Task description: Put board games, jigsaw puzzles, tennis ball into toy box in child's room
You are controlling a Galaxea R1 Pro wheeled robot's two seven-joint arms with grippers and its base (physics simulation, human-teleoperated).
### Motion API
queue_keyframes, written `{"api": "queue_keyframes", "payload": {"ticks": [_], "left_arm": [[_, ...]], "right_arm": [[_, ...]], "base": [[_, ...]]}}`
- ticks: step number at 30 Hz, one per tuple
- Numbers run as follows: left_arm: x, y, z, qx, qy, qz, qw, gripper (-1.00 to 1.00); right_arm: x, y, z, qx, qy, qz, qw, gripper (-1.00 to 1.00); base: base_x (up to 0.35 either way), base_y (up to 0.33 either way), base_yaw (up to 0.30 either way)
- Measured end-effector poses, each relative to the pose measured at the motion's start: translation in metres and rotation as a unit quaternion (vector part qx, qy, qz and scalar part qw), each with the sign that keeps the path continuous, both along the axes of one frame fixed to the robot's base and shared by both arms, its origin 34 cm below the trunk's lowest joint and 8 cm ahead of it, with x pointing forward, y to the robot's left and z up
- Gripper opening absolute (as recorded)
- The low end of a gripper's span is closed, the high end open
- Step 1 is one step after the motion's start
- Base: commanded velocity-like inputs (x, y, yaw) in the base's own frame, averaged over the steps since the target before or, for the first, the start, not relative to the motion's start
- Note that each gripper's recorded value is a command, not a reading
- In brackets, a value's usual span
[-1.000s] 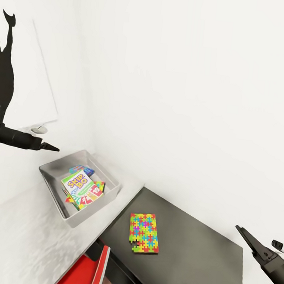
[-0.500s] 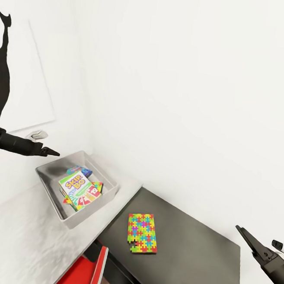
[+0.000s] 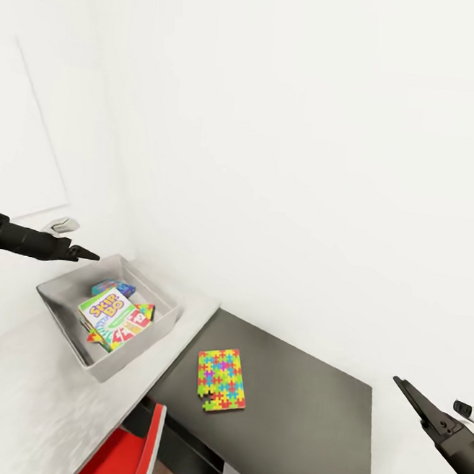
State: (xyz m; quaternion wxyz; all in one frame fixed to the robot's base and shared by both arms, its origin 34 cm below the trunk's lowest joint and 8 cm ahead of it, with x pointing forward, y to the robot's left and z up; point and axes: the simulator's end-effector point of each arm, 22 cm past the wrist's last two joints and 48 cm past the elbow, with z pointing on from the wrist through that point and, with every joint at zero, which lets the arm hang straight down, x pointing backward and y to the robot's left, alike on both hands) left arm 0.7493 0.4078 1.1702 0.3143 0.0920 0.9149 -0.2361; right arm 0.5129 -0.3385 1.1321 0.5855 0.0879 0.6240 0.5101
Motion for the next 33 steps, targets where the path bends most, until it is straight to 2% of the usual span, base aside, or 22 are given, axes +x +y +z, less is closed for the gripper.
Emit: {"api": "queue_keyframes", "payload": {"ticks": [33], "left_arm": [[-0.006, 0.000, 0.022, 0.001, -0.019, 0.000, 0.9998, 1.00]], "right_arm": [[-0.005, 0.001, 0.014, 0.001, -0.019, 0.002, 0.9998, 1.00]], "base": [[-0.008, 0.000, -0.056]]}}
